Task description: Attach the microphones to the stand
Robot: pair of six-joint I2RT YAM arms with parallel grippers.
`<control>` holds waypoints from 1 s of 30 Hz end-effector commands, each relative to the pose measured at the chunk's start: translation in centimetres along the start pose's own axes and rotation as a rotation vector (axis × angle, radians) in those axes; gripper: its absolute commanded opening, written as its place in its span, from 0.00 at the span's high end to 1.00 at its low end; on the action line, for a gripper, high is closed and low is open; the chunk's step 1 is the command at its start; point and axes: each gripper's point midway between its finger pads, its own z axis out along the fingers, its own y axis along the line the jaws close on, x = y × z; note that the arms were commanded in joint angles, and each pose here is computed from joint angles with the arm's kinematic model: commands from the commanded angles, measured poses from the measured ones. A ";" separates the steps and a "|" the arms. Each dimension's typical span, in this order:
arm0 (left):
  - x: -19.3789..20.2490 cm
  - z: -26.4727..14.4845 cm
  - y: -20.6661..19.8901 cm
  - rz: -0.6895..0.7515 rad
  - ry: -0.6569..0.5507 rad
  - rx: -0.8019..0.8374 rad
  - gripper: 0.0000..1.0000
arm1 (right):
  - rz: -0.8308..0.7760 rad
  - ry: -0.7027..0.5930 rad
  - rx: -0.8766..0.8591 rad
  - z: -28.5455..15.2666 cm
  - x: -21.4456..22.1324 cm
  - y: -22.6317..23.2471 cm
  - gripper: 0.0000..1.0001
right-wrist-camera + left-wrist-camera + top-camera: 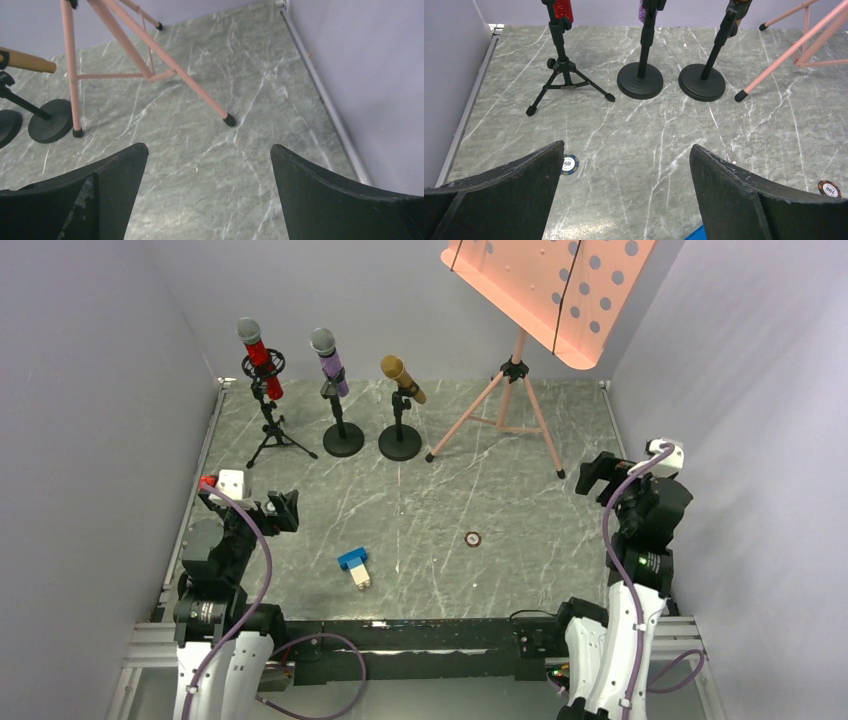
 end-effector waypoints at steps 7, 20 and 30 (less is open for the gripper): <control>-0.3 -0.1 0.3 0.039 -0.021 -0.020 0.01 | 0.017 -0.008 -0.073 0.9 1.0 0.8 0.00; -0.2 0.2 -0.1 0.044 -0.019 0.006 0.01 | -0.013 -0.047 -0.105 0.8 0.2 1.0 0.00; -0.1 0.4 0.1 0.037 -0.017 -0.008 0.01 | -0.009 -0.069 -0.064 0.4 -0.3 0.3 0.00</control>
